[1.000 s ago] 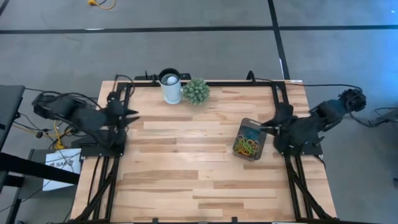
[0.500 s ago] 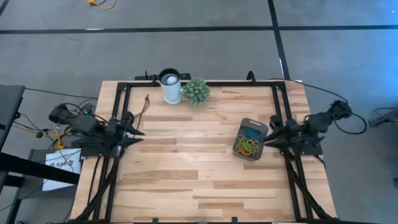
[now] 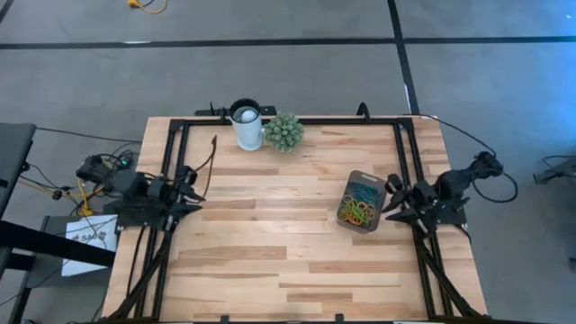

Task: Pick and place items into bin
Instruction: Return to Home Position

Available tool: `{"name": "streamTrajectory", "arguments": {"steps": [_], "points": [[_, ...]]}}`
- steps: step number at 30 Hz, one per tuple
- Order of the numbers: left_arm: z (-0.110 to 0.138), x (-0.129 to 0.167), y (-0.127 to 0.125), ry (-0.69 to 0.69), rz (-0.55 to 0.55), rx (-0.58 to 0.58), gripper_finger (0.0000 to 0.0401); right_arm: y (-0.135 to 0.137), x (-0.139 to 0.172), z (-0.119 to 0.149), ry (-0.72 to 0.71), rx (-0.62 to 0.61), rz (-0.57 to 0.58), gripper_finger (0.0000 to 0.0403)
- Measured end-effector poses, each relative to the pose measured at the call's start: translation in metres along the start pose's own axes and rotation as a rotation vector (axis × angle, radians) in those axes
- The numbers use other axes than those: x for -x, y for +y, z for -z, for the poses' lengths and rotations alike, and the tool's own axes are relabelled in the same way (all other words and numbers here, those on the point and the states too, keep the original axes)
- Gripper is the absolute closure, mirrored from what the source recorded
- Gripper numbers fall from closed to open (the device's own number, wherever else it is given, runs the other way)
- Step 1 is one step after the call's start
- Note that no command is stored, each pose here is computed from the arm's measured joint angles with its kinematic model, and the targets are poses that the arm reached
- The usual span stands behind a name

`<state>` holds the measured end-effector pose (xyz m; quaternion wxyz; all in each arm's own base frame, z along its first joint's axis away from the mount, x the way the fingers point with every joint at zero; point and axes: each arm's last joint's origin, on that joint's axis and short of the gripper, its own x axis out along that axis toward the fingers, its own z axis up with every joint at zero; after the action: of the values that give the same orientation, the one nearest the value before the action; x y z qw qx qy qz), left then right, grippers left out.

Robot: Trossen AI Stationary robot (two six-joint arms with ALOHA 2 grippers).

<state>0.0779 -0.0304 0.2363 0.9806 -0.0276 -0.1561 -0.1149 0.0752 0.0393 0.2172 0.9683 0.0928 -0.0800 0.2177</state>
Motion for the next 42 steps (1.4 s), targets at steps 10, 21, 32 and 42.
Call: {"name": "streamTrajectory", "arguments": {"steps": [10, 21, 32, 42], "points": [[0.040, 0.002, -0.002, 0.000, 0.009, 0.047, 0.0315, -0.004, -0.004, 0.033, -0.005, -0.046, -0.006, 0.0321], [0.061, 0.004, -0.001, 0.219, -0.028, -0.008, 0.0315, -0.005, -0.004, 0.041, 0.071, 0.006, 0.018, 0.0321], [0.070, 0.005, -0.001, 0.311, -0.036, 0.054, 0.0315, -0.006, -0.003, 0.045, 0.113, 0.010, 0.023, 0.0321], [0.070, 0.005, -0.001, 0.311, -0.036, 0.054, 0.0315, -0.006, -0.003, 0.045, 0.113, 0.011, 0.023, 0.0321]]}}
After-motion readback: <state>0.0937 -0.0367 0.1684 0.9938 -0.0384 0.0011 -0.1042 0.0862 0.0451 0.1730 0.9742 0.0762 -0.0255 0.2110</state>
